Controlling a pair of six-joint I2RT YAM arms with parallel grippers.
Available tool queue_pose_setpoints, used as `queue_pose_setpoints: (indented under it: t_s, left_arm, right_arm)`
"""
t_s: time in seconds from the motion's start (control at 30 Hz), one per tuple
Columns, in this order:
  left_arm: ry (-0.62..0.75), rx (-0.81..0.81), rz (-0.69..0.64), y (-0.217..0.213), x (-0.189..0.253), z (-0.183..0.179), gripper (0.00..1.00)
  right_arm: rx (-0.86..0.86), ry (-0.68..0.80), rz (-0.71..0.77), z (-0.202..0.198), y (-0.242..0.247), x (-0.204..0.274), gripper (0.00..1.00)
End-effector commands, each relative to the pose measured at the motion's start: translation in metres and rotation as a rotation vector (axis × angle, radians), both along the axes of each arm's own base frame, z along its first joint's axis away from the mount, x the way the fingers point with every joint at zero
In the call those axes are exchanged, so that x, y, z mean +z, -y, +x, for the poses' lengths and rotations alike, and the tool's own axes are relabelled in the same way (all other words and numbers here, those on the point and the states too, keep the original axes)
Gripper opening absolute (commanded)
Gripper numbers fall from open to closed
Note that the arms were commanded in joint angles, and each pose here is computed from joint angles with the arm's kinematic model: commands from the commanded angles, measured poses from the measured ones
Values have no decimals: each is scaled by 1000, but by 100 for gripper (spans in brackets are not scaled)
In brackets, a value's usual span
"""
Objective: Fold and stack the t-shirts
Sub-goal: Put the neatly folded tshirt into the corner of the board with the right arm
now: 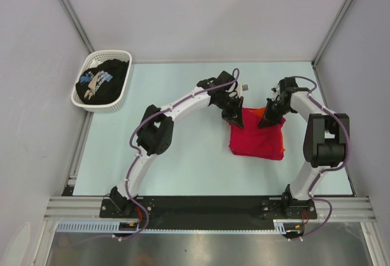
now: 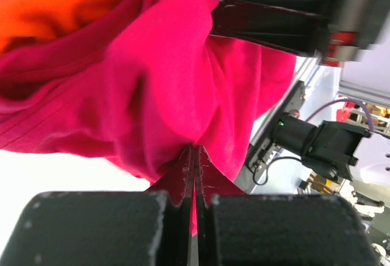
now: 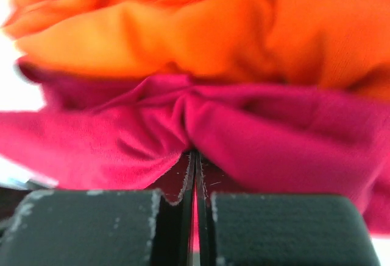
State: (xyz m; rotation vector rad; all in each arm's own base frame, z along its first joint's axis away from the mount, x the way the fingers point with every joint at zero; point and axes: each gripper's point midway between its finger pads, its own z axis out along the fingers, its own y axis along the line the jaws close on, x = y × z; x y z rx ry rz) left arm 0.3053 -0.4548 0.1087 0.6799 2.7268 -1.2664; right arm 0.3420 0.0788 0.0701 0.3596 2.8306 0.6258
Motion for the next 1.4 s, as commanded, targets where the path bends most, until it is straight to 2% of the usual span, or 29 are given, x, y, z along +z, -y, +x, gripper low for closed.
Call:
queue_pose_setpoints:
  t_s: [0.0, 0.3, 0.43, 0.53, 0.63, 0.67, 0.73, 0.77, 0.8, 0.83, 0.87, 0.9, 0.97, 1.0, 1.03, 1.2, 1.23, 1.37]
  left_arm:
    - [23, 40, 44, -12, -22, 18, 0]
    - [-20, 124, 110, -37, -55, 45, 0]
    - [-43, 131, 128, -43, -62, 45, 0]
    - [-38, 108, 114, -44, -57, 39, 0]
    - [-10, 90, 98, -48, -48, 36, 0]
    - [17, 88, 79, -49, -32, 36, 0]
    - [42, 84, 72, -53, -22, 34, 1]
    - [78, 91, 58, -56, -6, 37, 5]
    - [101, 88, 54, -59, 2, 37, 12]
    - [108, 97, 68, -65, 3, 36, 26]
    - [114, 110, 61, -70, 9, 39, 30]
    - [142, 112, 30, -72, 27, 40, 36]
    - [166, 127, 28, -79, 35, 44, 82]
    - [181, 126, 19, -81, 43, 44, 99]
    - [178, 127, 15, -83, 45, 43, 100]
    - [124, 138, 6, -93, 33, 38, 100]
    - [113, 140, 11, -95, 29, 37, 100]
    - [55, 126, 17, -95, 12, 29, 100]
  right_arm:
    - [-37, 7, -179, 16, 20, -39, 0]
    - [-45, 77, -300, 71, 36, -58, 0]
    - [-58, 122, -372, 98, 45, -54, 0]
    - [-55, 128, -426, 103, 53, -50, 0]
    - [-69, 147, -455, 104, 60, -28, 0]
    - [-80, 190, -453, 103, 61, -4, 1]
    - [-83, 240, -444, 98, 62, 25, 22]
    - [-101, 266, -442, 96, 67, 40, 38]
    - [-116, 321, -429, 89, 70, 69, 46]
    - [-112, 342, -396, 83, 68, 82, 51]
    - [-133, 358, -368, 78, 75, 93, 57]
    - [-182, 383, -354, 67, 91, 113, 71]
    - [-200, 403, -286, 54, 97, 126, 79]
    - [-247, 377, -276, 42, 114, 127, 91]
    - [-251, 370, -249, 30, 114, 129, 99]
    - [-288, 233, -229, -22, 119, 91, 100]
    - [-296, 186, -200, -37, 119, 74, 100]
    - [-301, 99, -82, -57, 107, 42, 100]
